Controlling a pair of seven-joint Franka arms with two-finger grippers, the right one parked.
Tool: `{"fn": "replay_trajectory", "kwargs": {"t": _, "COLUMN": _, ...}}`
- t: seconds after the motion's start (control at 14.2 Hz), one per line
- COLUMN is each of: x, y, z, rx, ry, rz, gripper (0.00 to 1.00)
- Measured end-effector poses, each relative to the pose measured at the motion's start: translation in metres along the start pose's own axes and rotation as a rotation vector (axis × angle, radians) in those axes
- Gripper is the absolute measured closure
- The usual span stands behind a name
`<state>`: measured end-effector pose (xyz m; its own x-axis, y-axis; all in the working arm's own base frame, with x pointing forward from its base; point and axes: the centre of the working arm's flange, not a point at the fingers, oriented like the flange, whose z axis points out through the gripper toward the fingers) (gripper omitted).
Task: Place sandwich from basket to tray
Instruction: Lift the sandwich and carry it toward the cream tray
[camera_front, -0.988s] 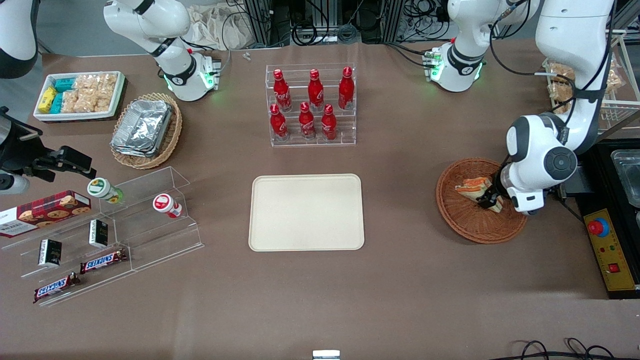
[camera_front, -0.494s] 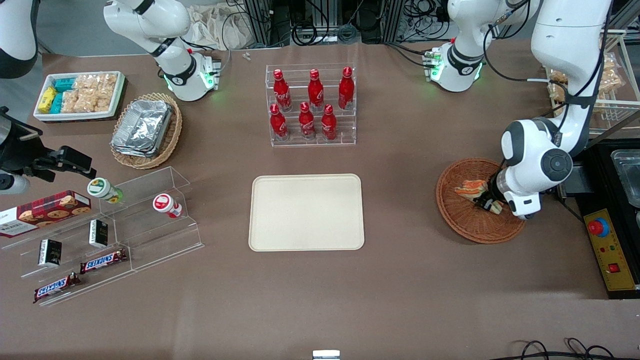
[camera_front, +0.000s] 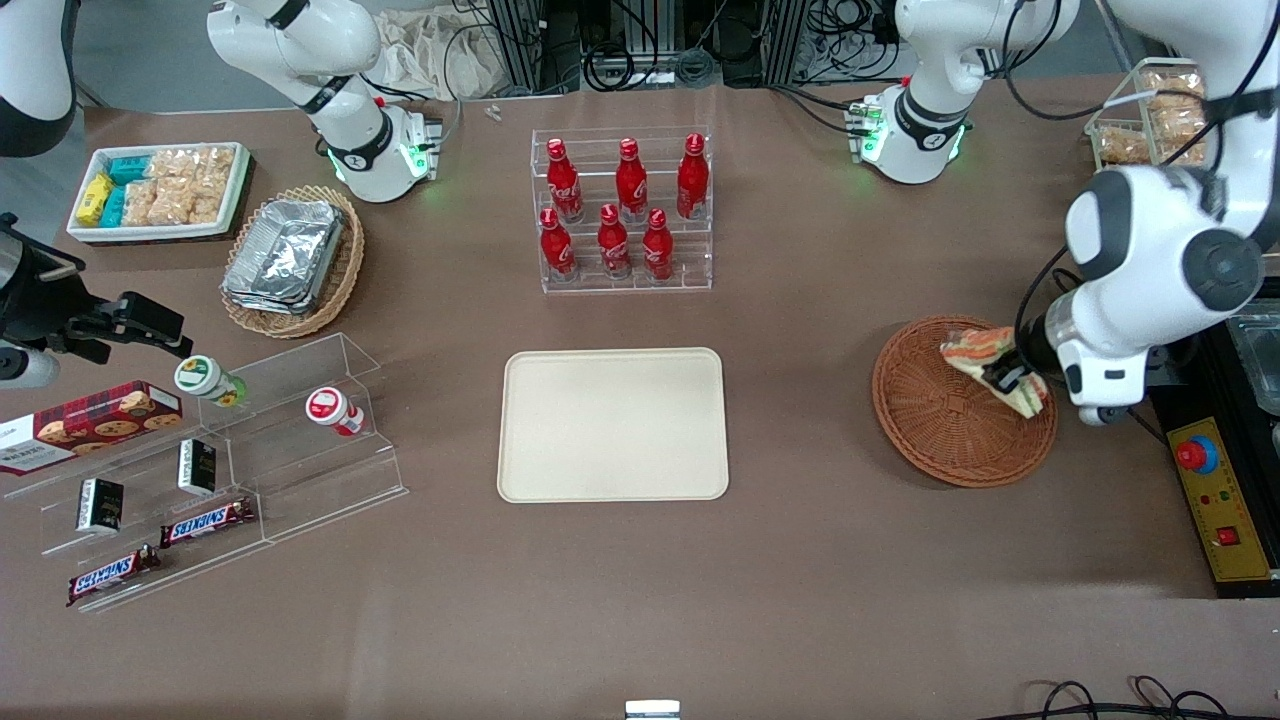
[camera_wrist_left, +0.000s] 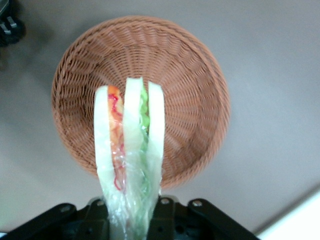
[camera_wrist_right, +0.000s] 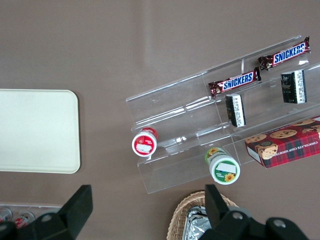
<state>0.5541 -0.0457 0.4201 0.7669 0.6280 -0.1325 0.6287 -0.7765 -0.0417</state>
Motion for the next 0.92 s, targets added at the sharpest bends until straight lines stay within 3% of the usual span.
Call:
{"fn": "replay_trajectory", "kwargs": {"t": 0.21, "x": -0.060, "y": 0.059, "z": -0.033, "rx": -0.004, "ry": 0.015, "rz": 0.197, "gripper": 0.80}}
{"fn": "replay_trajectory", "kwargs": {"t": 0.35, "x": -0.121, "y": 0.108, "z": -0.022, "rx": 0.019, "ry": 0.030, "rz": 0.352, "gripper": 0.80}}
{"fn": "replay_trajectory", "kwargs": {"t": 0.49, "x": -0.180, "y": 0.150, "z": -0.003, "rx": 0.056, "ry": 0.107, "rz": 0.518, "gripper": 0.80}}
{"fn": "replay_trajectory", "kwargs": {"t": 0.64, "x": -0.228, "y": 0.182, "z": 0.016, "rx": 0.037, "ry": 0.139, "rz": 0.609, "gripper": 0.80}}
{"fn": "replay_trajectory", "kwargs": {"t": 0.92, "x": -0.251, "y": 0.237, "z": 0.048, "rx": -0.008, "ry": 0.099, "rz": 0.677, "gripper": 0.80}}
